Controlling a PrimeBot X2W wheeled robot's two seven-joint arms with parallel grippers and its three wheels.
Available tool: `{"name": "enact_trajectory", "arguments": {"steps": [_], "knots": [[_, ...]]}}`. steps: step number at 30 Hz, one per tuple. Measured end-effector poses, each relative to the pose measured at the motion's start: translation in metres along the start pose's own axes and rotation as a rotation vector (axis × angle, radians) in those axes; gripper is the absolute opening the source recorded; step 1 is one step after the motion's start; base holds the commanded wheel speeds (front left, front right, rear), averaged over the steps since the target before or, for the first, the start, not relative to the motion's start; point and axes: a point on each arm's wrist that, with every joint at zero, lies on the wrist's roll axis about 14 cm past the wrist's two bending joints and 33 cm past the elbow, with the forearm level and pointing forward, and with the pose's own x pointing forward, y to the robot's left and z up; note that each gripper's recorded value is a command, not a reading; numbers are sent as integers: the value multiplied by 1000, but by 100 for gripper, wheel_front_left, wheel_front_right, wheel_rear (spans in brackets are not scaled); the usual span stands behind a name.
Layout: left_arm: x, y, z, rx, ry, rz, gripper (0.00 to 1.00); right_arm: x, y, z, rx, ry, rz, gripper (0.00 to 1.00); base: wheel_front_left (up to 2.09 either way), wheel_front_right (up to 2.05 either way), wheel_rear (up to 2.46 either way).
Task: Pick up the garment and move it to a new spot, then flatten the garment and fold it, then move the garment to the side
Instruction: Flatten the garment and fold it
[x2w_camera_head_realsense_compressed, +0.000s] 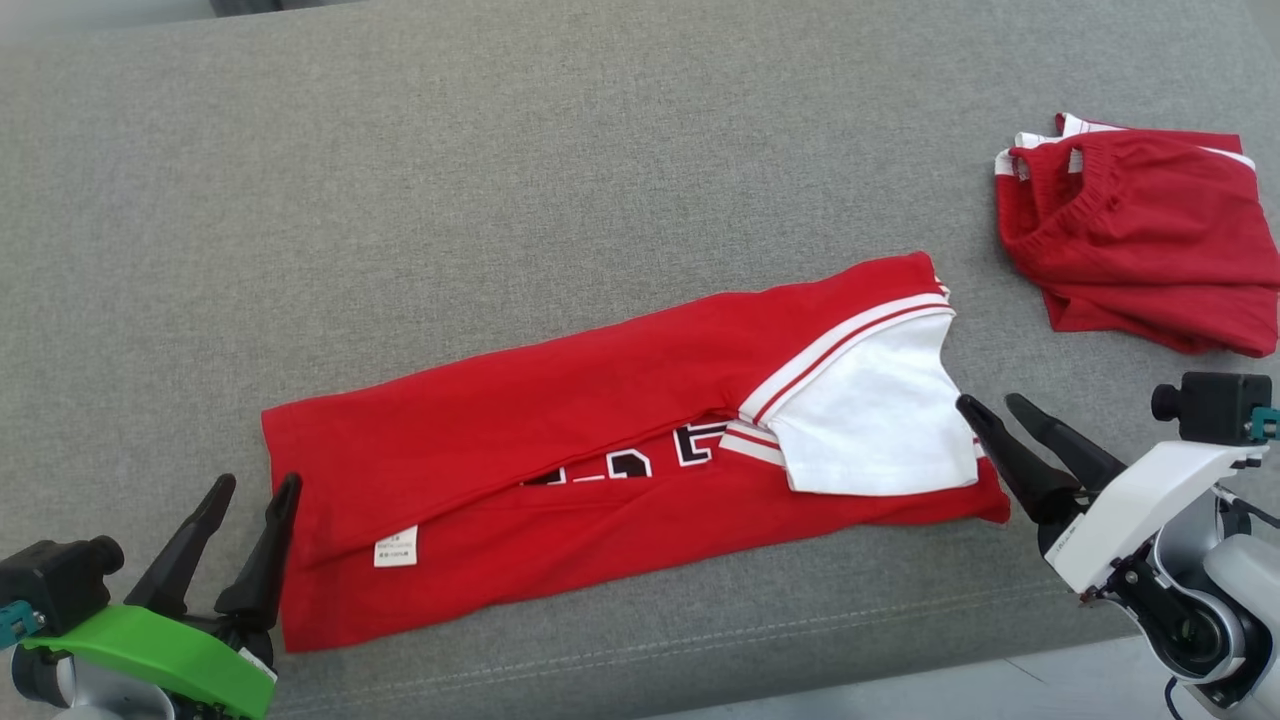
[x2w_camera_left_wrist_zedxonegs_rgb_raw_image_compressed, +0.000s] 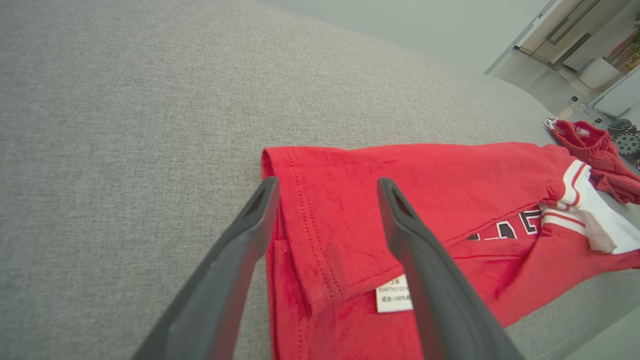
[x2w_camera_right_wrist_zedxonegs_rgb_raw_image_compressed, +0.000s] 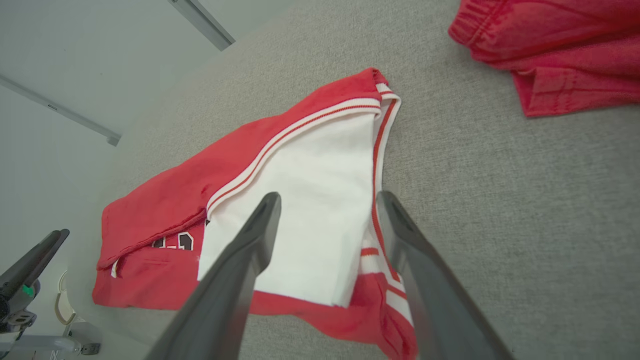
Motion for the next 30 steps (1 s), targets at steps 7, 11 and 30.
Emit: {"name": "enact_trajectory", "arguments": {"steps": [7,11,30], "knots": [[2,-3,-1,-1,1,-11,100,0,3,-6,141,-44,-22,100,0,0,0],[4,-2,1,-6,-5,-9,100,-3,0,-19,256,-52,-54,100,0,0,0],[12,-31,-5,-14,-5,-98,100,15,-34,-13,308,-60,-132,100,0,0,0]]}}
